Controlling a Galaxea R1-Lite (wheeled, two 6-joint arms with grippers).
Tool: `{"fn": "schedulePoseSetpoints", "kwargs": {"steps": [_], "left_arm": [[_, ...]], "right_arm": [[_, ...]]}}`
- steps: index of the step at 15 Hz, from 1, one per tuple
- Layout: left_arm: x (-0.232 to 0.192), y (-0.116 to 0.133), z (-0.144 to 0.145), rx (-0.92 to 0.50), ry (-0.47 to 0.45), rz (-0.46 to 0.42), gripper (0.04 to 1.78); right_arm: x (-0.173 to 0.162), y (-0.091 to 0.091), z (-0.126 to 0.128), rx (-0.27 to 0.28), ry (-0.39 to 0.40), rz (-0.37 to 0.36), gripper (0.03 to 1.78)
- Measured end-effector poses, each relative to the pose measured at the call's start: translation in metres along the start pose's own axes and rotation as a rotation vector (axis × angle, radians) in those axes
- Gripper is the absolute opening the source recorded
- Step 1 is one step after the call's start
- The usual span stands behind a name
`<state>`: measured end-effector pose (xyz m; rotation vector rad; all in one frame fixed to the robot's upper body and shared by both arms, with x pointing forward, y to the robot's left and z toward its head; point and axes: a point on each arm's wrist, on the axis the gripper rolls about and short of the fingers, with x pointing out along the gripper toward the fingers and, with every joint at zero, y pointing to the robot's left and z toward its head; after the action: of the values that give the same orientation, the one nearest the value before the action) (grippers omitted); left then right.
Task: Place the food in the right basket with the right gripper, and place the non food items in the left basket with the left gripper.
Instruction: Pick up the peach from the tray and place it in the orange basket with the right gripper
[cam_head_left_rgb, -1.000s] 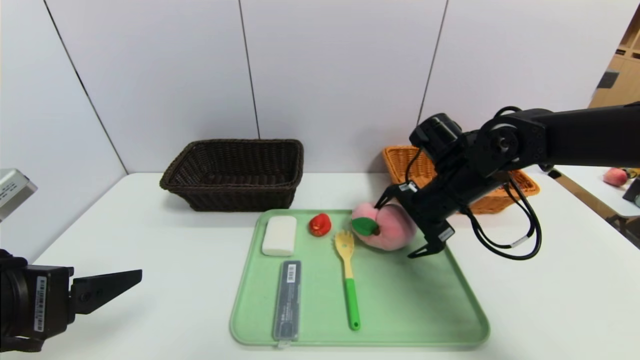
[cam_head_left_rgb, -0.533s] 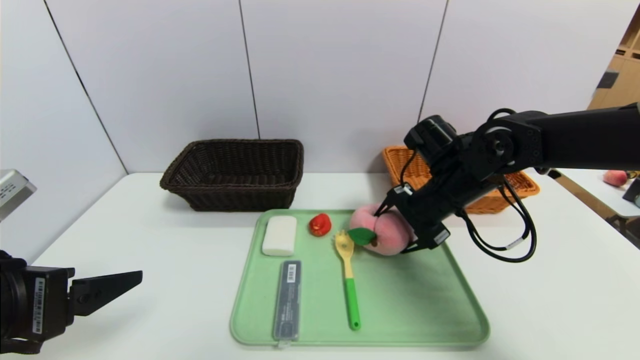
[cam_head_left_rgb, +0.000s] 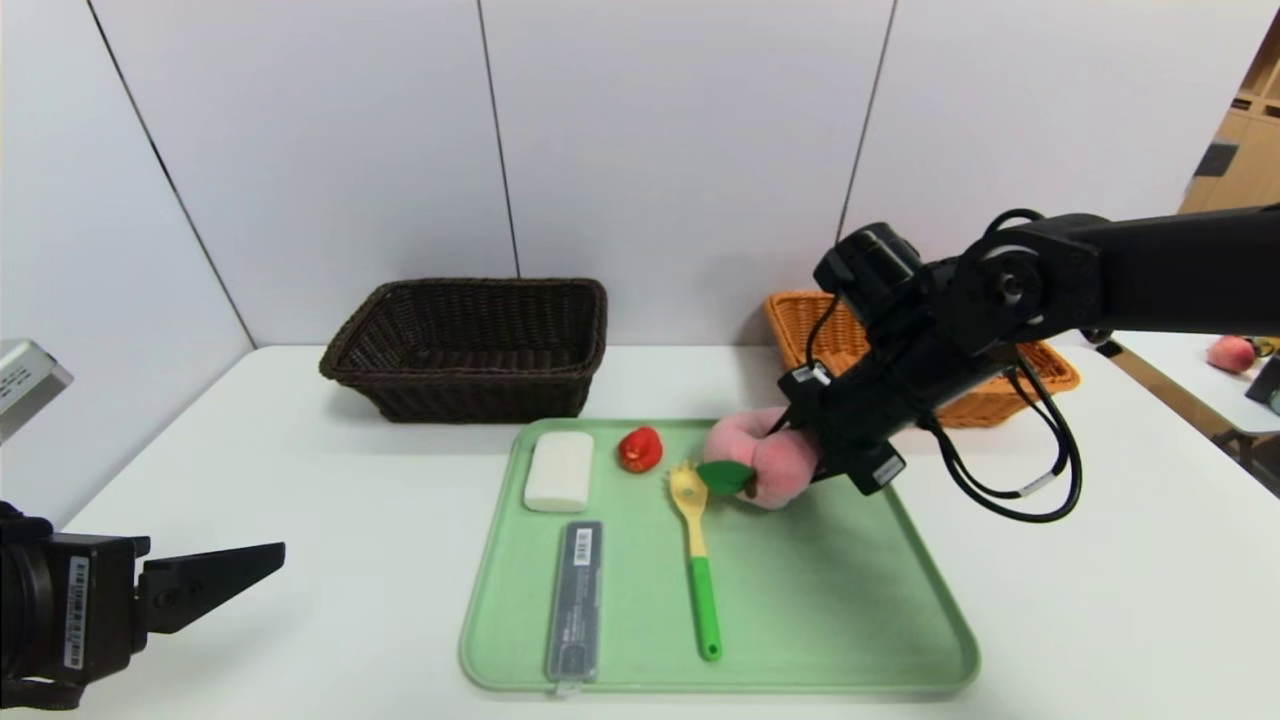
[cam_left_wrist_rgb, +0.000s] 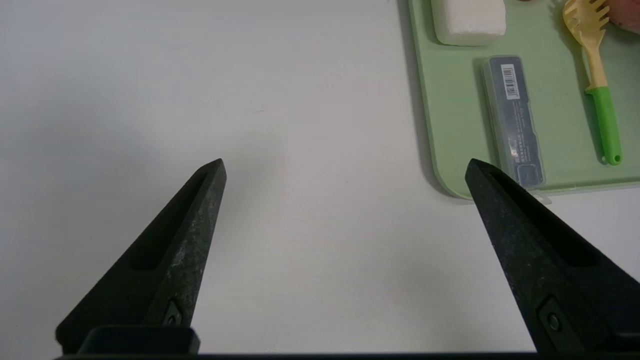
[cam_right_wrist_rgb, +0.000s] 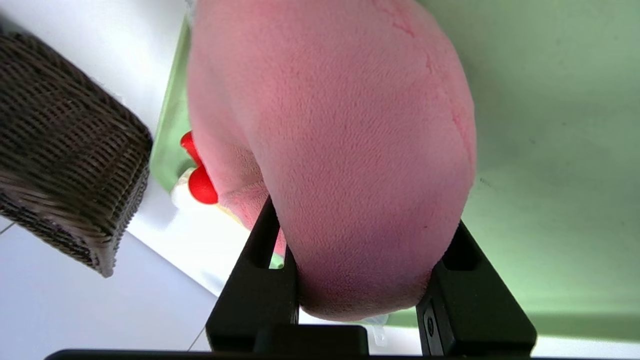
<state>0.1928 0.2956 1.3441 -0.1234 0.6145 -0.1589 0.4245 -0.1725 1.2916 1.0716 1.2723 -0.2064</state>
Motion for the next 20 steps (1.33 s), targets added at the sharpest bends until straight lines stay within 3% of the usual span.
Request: {"fn": "schedulePoseSetpoints", "kwargs": {"steps": [5,7,9,11,13,15,16,20], "left_arm": [[0.002,0.000,-0.002,0.002,0.010,-0.004,1.69],[0.002,0.000,-0.003,0.002,0.012,-0.003,1.69],[0.002,0.000,-0.003,0.003,0.013,-0.003,1.69],[0.001,0.001,-0.004,0.003,0.014,-0.003,1.69],[-0.001,0.001,-0.004,0.003,0.009,-0.004,1.69],[-0.002,0.002,-0.005,0.002,0.004,-0.005,1.69],[-0.004,0.002,-0.006,0.001,0.001,-0.006,1.69],[-0.007,0.003,-0.007,0.000,-0.008,-0.008,1.69]], "right_arm": [[-0.057,0.007,-0.013,-0.004,0.012,0.159,0.61],[-0.092,0.009,-0.022,0.019,0.088,0.261,0.61],[-0.134,0.008,-0.029,0.024,0.213,0.388,0.61],[-0.180,0.009,-0.027,-0.032,0.282,0.545,0.61],[-0.209,0.009,-0.019,-0.121,0.219,0.670,0.61],[-0.219,0.003,-0.007,-0.190,0.132,0.696,0.61],[-0.220,0.000,0.002,-0.194,0.091,0.692,0.61],[-0.197,-0.011,0.052,-0.148,-0.009,0.606,0.61]]}}
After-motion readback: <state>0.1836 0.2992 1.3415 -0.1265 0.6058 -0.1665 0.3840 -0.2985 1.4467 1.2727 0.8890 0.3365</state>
